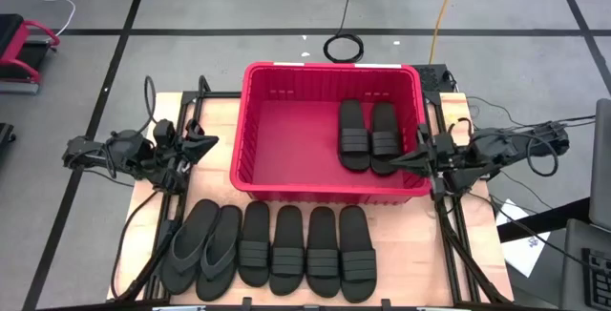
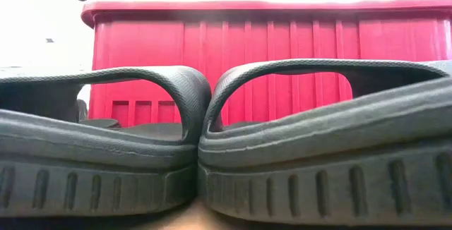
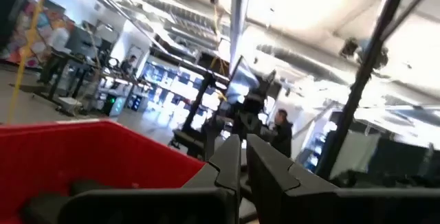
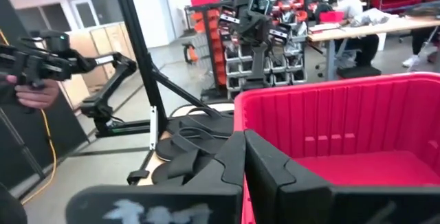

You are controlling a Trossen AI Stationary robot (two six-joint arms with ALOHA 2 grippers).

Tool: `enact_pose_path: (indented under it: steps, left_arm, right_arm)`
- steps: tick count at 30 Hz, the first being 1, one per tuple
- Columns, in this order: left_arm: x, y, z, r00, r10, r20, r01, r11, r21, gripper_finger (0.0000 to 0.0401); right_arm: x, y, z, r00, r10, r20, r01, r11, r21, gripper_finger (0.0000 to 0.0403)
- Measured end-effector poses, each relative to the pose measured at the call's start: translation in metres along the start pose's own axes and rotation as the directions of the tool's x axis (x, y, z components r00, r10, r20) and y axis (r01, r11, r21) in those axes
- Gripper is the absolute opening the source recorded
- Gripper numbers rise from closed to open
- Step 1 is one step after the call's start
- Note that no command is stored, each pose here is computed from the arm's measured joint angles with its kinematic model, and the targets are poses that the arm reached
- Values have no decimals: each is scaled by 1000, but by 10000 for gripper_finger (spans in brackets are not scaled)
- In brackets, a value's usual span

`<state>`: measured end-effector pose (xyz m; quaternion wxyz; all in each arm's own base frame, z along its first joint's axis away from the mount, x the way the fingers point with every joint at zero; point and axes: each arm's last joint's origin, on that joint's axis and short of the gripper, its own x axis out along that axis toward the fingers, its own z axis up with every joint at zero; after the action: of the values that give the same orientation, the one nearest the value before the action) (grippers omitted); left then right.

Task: Pick and place slides into bin
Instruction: Put the black slipper into the red organizer bin

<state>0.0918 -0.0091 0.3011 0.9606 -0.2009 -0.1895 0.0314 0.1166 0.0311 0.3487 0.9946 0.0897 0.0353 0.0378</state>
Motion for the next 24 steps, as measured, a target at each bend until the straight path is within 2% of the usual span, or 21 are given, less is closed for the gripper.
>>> enact_pose_path:
  steps: [6, 10, 15, 24]
  left_arm:
    - [0, 3, 1, 995, 90, 29, -90, 996, -30, 26]
    - [0, 3, 1, 995, 94, 32, -92, 994, -57, 26]
    - [0, 3, 1, 995, 94, 29, -94, 995, -27, 26]
    - [0, -1, -1, 999, -36, -22, 35, 999, -27, 26]
  right_arm:
    - [-4, -1, -7, 1000, 26, -10, -27, 996, -84, 0]
    - [-3, -2, -9, 1000, 25, -15, -27, 994, -105, 0]
    - [-4, -3, -9, 1000, 2, -10, -3, 995, -95, 0]
    - [0, -7, -11, 987, -158, 15, 159, 983, -93, 0]
